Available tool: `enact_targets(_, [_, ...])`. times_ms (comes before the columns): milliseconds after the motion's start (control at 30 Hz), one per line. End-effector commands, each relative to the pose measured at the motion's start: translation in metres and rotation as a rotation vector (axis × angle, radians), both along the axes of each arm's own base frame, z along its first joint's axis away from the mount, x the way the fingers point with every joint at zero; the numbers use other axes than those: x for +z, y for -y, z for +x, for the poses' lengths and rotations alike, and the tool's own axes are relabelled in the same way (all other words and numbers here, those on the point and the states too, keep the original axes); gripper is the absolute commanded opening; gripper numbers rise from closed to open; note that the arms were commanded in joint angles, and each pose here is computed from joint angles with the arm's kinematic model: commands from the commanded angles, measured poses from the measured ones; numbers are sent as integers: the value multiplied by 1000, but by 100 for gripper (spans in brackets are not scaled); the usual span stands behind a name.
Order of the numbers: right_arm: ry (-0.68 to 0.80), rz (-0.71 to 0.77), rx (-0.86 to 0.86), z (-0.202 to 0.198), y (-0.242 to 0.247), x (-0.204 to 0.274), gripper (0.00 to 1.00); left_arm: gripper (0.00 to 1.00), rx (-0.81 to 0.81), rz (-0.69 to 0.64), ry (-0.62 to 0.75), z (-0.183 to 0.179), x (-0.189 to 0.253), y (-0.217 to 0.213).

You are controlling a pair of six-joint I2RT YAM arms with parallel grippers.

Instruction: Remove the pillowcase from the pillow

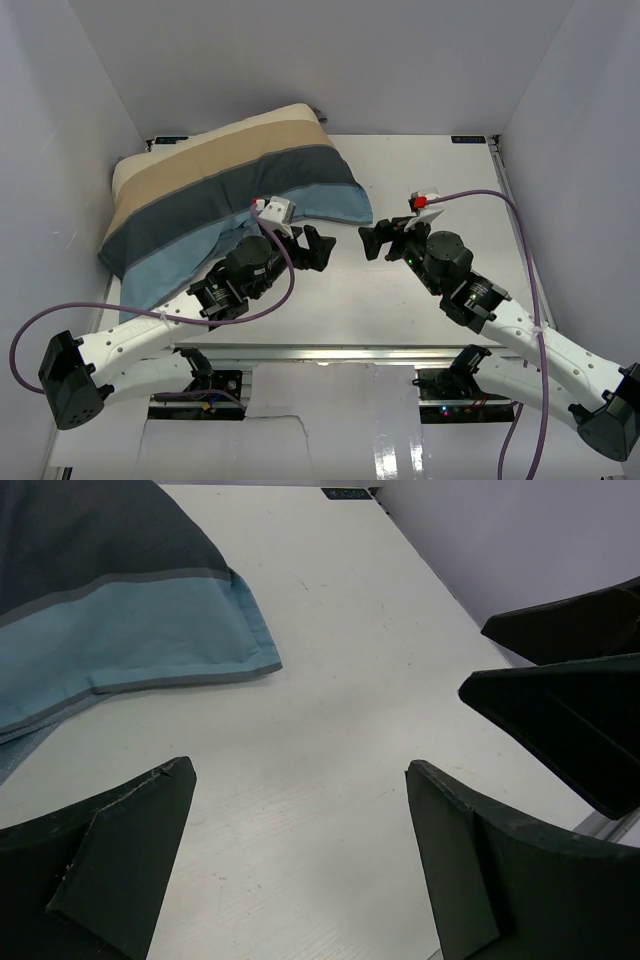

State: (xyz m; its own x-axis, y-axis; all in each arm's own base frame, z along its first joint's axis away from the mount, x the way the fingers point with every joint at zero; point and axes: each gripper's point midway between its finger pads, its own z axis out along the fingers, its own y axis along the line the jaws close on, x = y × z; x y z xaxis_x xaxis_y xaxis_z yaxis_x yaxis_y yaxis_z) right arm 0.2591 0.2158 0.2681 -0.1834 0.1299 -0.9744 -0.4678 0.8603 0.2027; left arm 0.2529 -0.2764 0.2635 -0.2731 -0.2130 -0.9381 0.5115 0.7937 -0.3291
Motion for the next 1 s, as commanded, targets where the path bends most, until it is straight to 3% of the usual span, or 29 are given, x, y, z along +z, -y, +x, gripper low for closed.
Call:
enact_targets(0, [30,67,-25,3,1,28,90,98,45,-34,24,4,14,-7])
enact_targets(100, [28,81,-14,1,0,28,90,98,220,6,1,27,12,-25])
enact_targets(133, [32,86,-9,0,-1,28,90,98,344,36,1,40,11,-42])
enact_targets(167, [30,90,7,-2,-3,28,90,98,400,130,-54,49,-12,-49])
enact_targets(200, [34,95,15,-3,-4,29,90,98,479,95,-67,68,1,-63])
enact_targets(300, [35,106,29,-6,-4,32,90,98,603,105,-138,105,-6,-98])
enact_targets(500, [41,124,18,-7,-1,32,90,98,885,303,-190,161,-41,-172])
enact_targets(667, [78,145,34,-11,1,33,90,98,990,382,-235,183,-65,-209])
enact_targets(900, [59,118,5,-9,5,27,90,96,1043,494,-413,202,-129,-246])
enact_targets(967, [57,113,-7,-7,6,26,90,38,962,478,-425,212,-140,-232])
